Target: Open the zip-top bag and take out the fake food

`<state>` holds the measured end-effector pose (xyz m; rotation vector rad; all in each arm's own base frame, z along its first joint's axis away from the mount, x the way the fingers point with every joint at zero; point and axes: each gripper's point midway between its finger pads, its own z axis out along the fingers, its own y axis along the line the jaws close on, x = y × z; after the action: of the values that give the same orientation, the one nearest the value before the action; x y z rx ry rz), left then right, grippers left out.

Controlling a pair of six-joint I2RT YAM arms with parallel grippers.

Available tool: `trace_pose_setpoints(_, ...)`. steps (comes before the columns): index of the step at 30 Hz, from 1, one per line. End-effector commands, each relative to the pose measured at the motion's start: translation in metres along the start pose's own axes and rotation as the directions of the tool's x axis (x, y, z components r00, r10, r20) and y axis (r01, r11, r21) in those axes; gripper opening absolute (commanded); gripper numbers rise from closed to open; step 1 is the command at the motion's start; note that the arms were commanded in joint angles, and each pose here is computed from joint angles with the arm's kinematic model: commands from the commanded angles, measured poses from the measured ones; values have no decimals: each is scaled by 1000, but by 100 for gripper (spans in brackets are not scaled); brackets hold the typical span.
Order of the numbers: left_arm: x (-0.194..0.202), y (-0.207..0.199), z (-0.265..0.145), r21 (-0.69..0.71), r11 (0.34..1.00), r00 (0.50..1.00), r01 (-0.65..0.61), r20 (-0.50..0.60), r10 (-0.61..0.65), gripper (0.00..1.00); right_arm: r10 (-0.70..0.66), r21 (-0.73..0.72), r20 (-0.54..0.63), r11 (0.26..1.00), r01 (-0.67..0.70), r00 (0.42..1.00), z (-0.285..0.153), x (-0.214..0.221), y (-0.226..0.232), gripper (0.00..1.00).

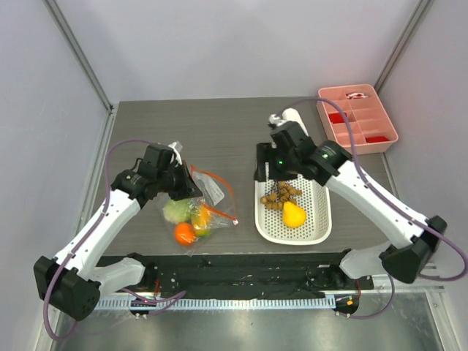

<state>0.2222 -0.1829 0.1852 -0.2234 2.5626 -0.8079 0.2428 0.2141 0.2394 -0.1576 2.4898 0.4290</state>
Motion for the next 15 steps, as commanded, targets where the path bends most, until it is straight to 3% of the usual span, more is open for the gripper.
trace_pose_setpoints(1,-11,-19,-21,61,998,999,-21,49,18,0,-92,-310,0,947,88,996,17,-7,105,66)
trace_pose_setpoints(3,-11,-20,-22,62,998,999,-21,46,18,0,-92,-411,9,908,88,996,22,-8,139,59)
trace_pose_setpoints(5,-11,-22,-25,68,997,998,-23,54,19,0,-83,-487,-84,873,32,993,38,11,163,48)
trace_pose_setpoints(6,-11,-21,-26,67,997,998,-22,53,19,0,-72,-523,-74,852,23,995,43,9,175,45)
trace_pose_setpoints(12,-10,-26,-33,84,996,998,-9,61,3,0,-76,-547,-176,837,-33,981,88,40,202,32)
trace_pose_setpoints(15,-11,-29,-36,95,995,998,-2,65,-5,0,-63,-560,-218,825,-72,974,103,59,209,31)
